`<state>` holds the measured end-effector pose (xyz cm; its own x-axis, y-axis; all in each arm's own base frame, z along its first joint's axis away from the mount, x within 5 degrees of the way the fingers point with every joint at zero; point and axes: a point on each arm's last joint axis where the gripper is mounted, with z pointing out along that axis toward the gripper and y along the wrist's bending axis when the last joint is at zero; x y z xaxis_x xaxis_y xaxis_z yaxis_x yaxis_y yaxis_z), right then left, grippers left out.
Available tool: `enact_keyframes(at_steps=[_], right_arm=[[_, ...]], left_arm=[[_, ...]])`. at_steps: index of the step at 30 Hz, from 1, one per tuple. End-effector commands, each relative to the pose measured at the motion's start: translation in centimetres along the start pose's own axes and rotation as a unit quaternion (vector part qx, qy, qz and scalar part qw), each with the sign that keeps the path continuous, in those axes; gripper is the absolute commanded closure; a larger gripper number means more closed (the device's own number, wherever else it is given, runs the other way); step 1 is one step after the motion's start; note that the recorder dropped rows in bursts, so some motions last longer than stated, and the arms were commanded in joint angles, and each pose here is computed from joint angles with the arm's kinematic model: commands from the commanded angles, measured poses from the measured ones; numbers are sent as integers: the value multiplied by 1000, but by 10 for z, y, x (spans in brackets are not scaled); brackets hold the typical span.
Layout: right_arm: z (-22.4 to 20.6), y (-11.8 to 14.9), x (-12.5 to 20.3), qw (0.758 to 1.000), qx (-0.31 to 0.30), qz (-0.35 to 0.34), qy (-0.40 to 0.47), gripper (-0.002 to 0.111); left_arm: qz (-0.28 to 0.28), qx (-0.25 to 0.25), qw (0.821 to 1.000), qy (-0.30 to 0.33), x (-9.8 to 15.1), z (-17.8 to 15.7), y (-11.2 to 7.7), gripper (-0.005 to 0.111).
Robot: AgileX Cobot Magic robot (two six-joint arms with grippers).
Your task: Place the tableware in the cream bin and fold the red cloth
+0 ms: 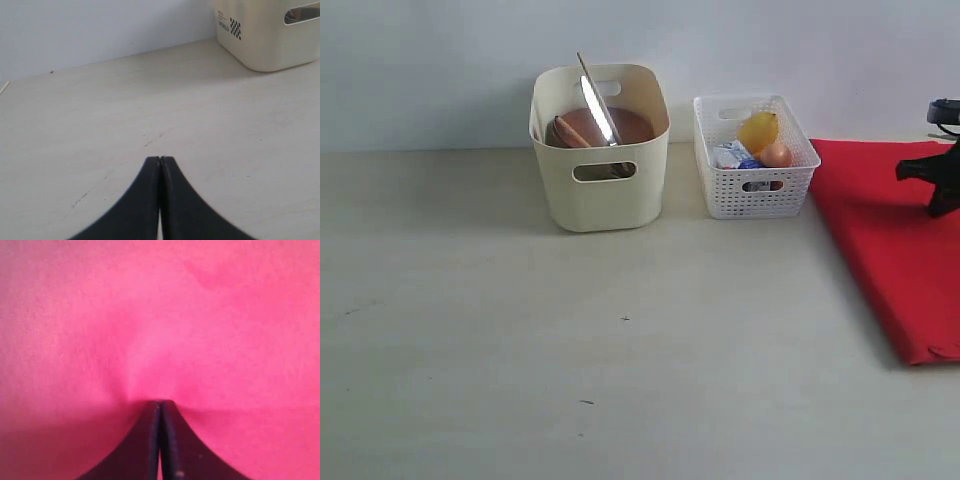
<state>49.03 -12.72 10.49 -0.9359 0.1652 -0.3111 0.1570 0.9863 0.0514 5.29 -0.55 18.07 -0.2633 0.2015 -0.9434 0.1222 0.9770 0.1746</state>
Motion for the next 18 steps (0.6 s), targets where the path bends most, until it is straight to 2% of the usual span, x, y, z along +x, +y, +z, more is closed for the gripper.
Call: enact_keyframes(at_steps=[1, 10, 18], right_arm=[[30, -2, 0, 1000, -1, -4, 13, 108], [29, 4, -27, 998, -43, 8, -44, 108], [27, 3, -36, 996, -37, 2, -78, 108]], left_arm=[[-7, -1, 1000, -7, 0, 0, 0, 107], [-7, -1, 1000, -7, 0, 0, 0, 107], [-7, -1, 1000, -7, 0, 0, 0, 107]])
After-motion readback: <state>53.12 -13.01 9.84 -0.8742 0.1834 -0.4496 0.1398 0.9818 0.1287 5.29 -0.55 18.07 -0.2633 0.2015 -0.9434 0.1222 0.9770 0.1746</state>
